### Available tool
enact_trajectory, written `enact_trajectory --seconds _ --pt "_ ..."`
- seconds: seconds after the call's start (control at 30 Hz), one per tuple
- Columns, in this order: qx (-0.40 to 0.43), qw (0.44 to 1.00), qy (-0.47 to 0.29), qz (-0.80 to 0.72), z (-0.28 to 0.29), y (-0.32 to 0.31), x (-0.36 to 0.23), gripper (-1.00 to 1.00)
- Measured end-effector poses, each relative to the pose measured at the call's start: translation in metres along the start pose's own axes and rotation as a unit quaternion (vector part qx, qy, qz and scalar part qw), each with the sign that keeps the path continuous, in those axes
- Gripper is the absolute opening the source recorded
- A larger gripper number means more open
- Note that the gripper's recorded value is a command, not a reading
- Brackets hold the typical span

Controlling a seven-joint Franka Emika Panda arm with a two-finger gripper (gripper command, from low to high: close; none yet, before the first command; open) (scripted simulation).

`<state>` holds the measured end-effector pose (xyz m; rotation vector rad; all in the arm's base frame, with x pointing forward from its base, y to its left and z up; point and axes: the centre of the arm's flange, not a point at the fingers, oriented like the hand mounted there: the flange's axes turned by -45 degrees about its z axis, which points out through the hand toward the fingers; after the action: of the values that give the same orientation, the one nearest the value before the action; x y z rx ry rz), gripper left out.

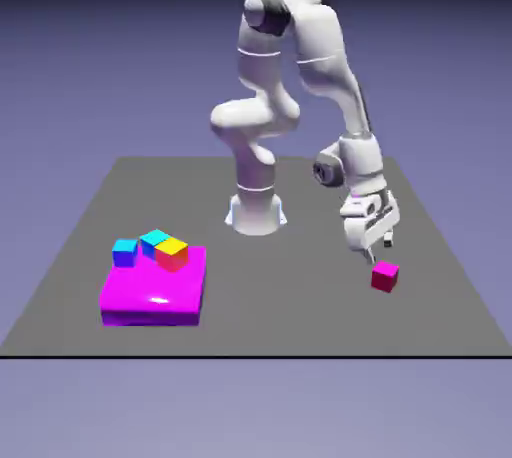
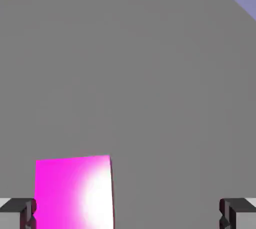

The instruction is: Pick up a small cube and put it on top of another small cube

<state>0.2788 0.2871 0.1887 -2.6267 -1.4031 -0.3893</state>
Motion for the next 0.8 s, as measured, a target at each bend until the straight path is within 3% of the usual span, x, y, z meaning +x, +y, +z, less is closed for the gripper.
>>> enact_trajectory --seconds 0.23,0.27,0.63,0.8 --pt "0.001 1.0 0.001 0.001 0.064 0.0 -0.005 0.0" --pt "0.0 1.0 0.0 0.0 0.069 0.0 -0.006 -1.0" --pt "0.0 1.0 0.0 0.0 0.0 0.0 0.0 -1.0" --pt "-0.071 0.989 -0.014 0.126 -0.052 0.127 -0.039 -1.0"
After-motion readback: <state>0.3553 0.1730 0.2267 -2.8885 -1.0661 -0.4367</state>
